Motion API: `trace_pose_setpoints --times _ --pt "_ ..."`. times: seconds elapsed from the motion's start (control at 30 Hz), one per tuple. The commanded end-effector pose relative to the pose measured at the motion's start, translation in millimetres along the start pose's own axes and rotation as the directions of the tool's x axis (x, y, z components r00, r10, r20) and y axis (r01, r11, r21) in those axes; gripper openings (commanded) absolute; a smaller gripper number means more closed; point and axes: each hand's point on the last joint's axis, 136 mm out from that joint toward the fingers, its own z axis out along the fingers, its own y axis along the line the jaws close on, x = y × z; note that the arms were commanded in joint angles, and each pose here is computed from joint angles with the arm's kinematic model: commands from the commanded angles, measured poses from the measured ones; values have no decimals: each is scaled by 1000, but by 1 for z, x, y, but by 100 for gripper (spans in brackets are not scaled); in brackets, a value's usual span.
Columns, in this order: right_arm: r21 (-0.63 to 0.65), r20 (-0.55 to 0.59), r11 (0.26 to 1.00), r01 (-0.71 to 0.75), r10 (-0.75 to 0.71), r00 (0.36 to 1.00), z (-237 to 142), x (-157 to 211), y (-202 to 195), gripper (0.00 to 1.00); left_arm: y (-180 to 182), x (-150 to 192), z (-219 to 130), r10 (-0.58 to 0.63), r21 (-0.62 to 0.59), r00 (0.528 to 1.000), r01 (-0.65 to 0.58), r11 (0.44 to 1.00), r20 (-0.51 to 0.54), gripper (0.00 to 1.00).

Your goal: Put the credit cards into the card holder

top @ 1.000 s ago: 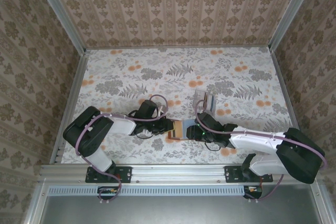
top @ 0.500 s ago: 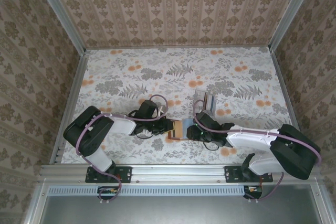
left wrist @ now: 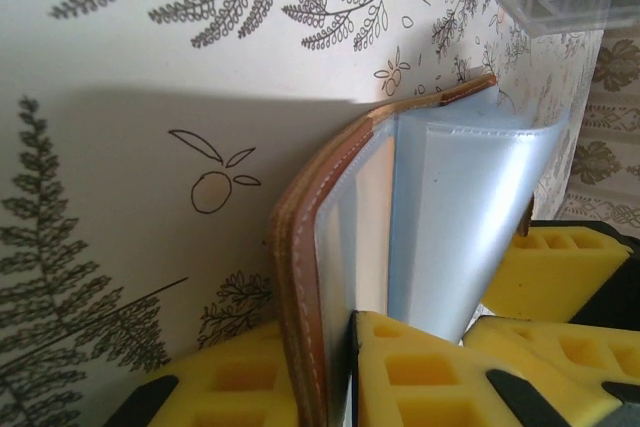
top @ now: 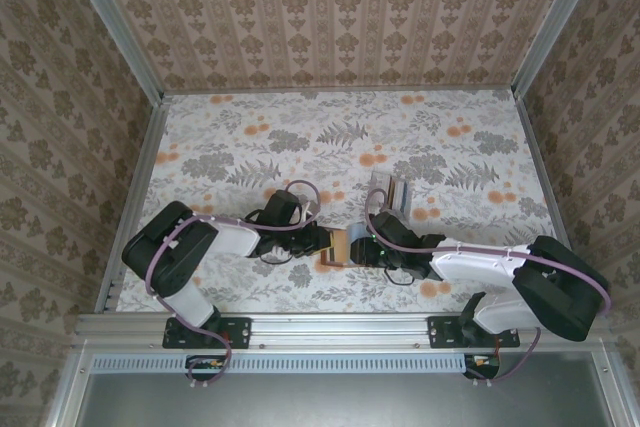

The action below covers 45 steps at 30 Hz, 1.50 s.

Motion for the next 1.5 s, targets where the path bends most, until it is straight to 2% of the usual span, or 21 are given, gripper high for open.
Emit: trace_pose_setpoints --times 0.0,0.1,0.27,0.4,0.6,0.67,0.73,0.9,1.03,1.47 --pt "-67 27 998 21 -20 999 -4 -4 12 38 8 4 4 -2 -32 1000 2 999 -21 16" --pt "-56 25 998 32 -30 999 -6 -4 12 35 8 4 5 -10 -29 1000 10 1000 -21 16" --pt "-62 35 998 30 -28 999 -8 -5 10 35 9 5 6 -5 -35 1000 4 999 -23 16" --pt "-68 40 997 23 -21 999 -8 -4 10 41 8 6 7 -6 -25 1000 5 1000 -30 16" --pt "-85 35 996 15 -12 999 -6 -4 13 42 8 6 8 -10 -23 999 10 1000 -33 16" --pt "-67 46 998 9 -6 999 -7 -6 9 43 9 6 8 -8 -31 999 7 999 -35 16" --pt "4 51 1000 12 -12 999 -12 -8 -1 45 10 6 7 -8 -39 999 7 999 -31 16" --pt "131 72 988 87 -97 993 -29 -16 -17 48 10 6 7 -10 -37 999 8 999 -33 15" --pt "133 77 985 105 -116 990 -35 -17 -19 49 10 7 7 -11 -37 999 10 999 -37 15" --pt "110 23 989 101 -104 994 -14 -7 -17 51 11 6 10 -16 -33 999 15 999 -39 15"
